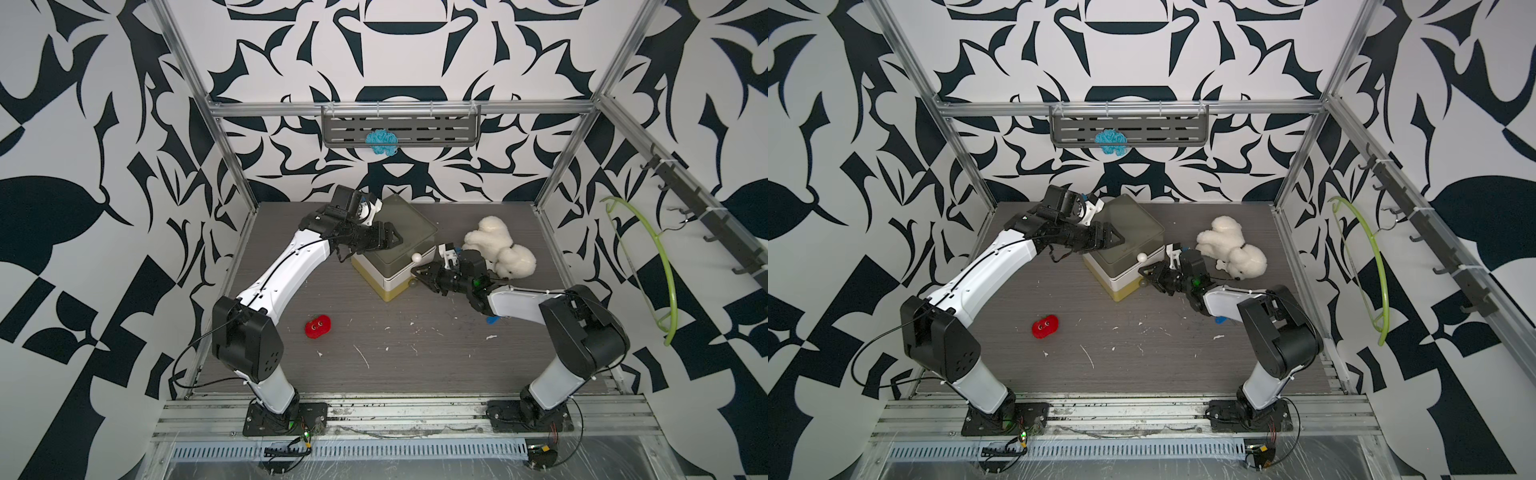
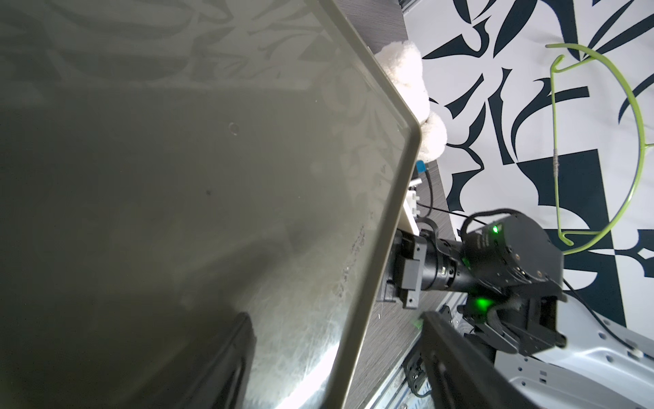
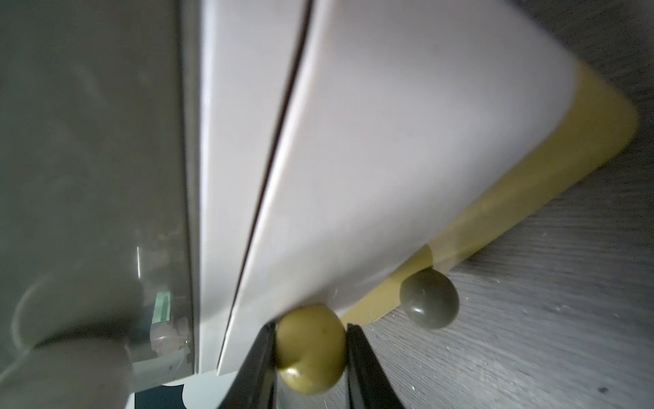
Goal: Take the keys out of the drawer
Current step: Open the drawer in the storage box.
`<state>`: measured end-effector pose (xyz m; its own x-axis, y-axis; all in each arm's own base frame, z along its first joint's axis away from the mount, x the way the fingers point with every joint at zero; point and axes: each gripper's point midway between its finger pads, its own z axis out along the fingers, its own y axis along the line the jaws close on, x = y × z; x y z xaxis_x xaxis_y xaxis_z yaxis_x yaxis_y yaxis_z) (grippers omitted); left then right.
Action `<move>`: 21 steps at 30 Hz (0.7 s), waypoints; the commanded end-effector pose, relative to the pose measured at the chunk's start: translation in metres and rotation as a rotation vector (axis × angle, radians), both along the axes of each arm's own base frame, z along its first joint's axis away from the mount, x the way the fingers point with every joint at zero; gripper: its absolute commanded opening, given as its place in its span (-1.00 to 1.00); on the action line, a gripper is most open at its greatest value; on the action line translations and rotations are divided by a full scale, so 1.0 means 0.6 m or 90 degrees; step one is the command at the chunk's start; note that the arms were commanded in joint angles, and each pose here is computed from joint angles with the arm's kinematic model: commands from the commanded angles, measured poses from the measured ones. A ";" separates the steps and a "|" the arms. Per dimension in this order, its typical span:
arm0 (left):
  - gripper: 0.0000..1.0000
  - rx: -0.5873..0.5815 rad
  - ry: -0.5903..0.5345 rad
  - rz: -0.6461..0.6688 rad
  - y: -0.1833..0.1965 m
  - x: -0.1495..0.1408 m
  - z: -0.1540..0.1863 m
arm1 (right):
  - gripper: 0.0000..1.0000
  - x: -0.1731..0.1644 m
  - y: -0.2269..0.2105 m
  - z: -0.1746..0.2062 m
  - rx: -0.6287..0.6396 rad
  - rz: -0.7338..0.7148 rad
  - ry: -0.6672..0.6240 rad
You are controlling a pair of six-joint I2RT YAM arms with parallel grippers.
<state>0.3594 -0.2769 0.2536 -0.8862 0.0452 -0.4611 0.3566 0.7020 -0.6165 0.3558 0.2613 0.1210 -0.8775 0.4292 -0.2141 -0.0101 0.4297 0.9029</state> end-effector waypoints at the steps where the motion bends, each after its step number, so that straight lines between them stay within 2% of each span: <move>1: 0.59 0.042 0.055 0.006 0.011 -0.008 -0.050 | -0.81 -0.012 -0.024 0.002 -0.027 -0.031 -0.011; 10: 0.59 0.048 0.057 0.007 0.013 -0.009 -0.053 | -0.82 -0.086 -0.068 -0.020 -0.096 -0.022 0.034; 21: 0.59 0.049 0.068 0.012 0.015 -0.013 -0.065 | -0.86 -0.167 -0.126 -0.029 -0.130 -0.054 0.059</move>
<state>0.3615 -0.2774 0.2525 -0.8825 0.0459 -0.4681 0.3615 0.7028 -0.6127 0.2683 0.2034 0.1235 -0.8645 0.4314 -0.2581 0.0216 0.5448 0.8383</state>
